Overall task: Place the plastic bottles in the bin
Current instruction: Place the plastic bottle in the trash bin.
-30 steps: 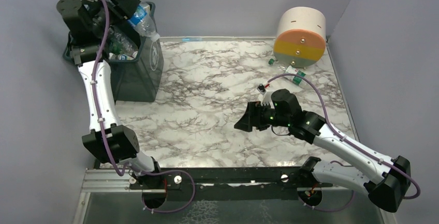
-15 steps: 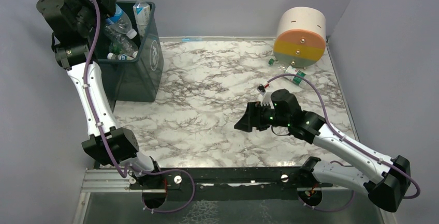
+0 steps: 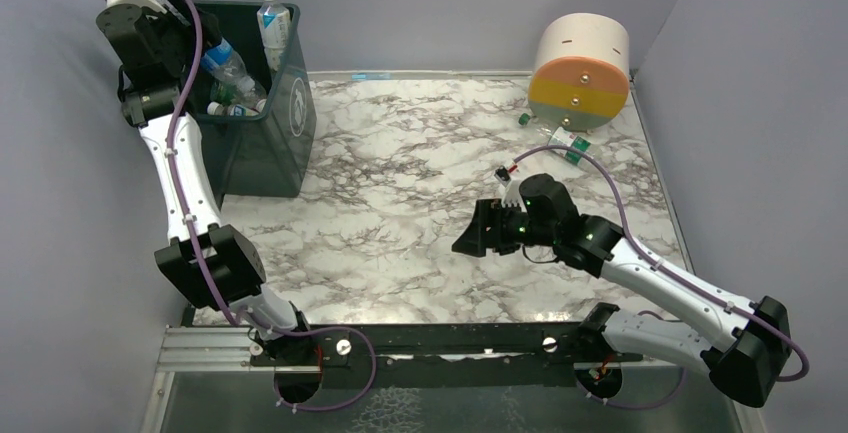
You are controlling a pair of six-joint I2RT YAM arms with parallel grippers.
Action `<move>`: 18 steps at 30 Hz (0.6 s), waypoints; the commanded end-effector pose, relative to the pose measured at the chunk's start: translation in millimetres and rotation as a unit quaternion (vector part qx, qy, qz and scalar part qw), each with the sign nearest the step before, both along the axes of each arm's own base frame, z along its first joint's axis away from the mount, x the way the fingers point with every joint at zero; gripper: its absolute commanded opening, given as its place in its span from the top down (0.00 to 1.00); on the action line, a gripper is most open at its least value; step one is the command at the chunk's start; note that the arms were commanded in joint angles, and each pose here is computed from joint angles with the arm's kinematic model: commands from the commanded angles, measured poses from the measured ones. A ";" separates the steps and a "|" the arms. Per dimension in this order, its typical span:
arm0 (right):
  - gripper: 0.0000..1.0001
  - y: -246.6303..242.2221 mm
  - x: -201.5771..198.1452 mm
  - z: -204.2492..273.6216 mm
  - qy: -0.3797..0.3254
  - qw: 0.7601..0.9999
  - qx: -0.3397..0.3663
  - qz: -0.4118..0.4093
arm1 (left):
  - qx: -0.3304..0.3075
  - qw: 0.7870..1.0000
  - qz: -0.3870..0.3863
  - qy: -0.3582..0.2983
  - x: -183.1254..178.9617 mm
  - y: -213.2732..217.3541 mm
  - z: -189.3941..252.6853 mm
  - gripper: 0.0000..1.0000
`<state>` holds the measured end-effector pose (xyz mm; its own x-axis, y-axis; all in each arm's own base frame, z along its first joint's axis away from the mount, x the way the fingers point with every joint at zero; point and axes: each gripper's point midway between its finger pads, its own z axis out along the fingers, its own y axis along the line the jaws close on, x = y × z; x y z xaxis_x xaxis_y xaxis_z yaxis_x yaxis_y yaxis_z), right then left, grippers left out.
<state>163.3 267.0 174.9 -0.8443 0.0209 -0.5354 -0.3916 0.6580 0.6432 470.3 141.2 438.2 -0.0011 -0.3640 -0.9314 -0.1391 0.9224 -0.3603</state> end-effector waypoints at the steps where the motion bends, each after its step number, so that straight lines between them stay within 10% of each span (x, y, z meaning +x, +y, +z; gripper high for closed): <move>1: 0.20 2.4 -2.1 -0.7 0.003 1.000 0.007 0.002 | 0.006 1.000 0.017 0.000 7.7 11.6 -2.3 0.29; 9: 0.20 3.8 0.0 0.7 0.001 1.000 0.006 0.002 | -0.003 1.000 0.007 0.004 6.3 6.5 -6.4 0.01; 18: 0.18 16.8 19.8 21.1 -0.008 1.000 0.019 -0.021 | -0.023 0.995 -0.090 -0.025 -12.3 -42.7 36.3 0.01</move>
